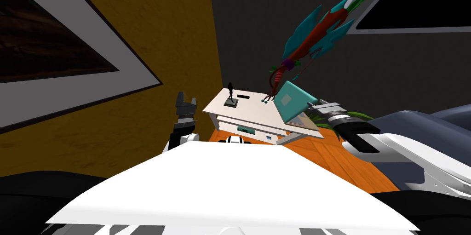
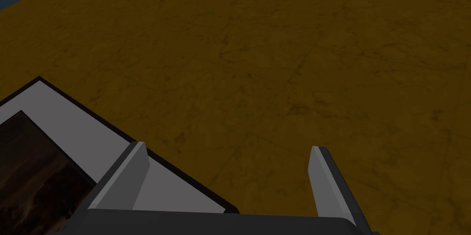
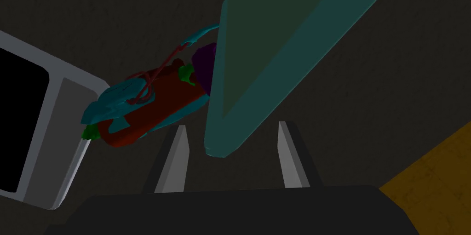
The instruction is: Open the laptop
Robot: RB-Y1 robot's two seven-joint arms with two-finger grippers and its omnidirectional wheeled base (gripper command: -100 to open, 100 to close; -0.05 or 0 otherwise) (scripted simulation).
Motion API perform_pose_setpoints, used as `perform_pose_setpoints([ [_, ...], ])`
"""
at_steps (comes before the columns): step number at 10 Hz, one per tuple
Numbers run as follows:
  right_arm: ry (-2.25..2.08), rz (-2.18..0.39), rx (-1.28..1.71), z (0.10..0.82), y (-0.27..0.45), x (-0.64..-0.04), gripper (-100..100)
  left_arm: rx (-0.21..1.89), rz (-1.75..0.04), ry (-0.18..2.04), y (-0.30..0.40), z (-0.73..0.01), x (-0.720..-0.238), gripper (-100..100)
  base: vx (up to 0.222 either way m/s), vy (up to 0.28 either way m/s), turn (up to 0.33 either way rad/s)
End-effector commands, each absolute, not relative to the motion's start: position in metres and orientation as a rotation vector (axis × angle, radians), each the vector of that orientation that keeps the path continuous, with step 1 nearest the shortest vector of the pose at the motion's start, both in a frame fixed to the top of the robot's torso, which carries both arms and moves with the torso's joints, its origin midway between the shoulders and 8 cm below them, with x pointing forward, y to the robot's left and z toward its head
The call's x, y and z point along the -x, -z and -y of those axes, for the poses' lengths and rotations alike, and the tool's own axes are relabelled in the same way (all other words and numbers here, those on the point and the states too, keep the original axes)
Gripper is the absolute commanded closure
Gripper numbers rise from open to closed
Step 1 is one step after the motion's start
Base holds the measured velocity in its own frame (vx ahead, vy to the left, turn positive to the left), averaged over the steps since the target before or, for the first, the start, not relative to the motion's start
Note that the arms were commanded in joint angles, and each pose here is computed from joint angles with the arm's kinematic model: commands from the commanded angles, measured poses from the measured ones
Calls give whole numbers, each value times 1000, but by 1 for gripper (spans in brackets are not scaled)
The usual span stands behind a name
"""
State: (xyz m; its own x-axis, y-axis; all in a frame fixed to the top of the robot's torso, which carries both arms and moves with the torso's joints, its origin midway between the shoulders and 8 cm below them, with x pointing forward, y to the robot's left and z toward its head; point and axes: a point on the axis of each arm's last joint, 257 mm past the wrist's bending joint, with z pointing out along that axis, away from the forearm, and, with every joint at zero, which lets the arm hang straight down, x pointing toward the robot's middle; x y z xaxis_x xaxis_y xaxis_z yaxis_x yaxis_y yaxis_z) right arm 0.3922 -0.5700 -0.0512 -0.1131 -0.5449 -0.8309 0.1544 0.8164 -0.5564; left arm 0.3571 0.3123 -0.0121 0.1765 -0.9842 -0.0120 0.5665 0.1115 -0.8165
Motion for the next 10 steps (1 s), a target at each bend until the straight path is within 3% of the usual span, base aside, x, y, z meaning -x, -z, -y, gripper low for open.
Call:
perform_pose_setpoints([
  [1, 533, -1603, 224, 579, 61, -391, 100, 783, -671, 1273, 12, -312, -357, 0, -41, -95, 21],
  [10, 290, -1600, -75, 597, 96, -393, 100, 783, -671, 1273, 12, -312, -357, 0, -45, -101, 36],
])
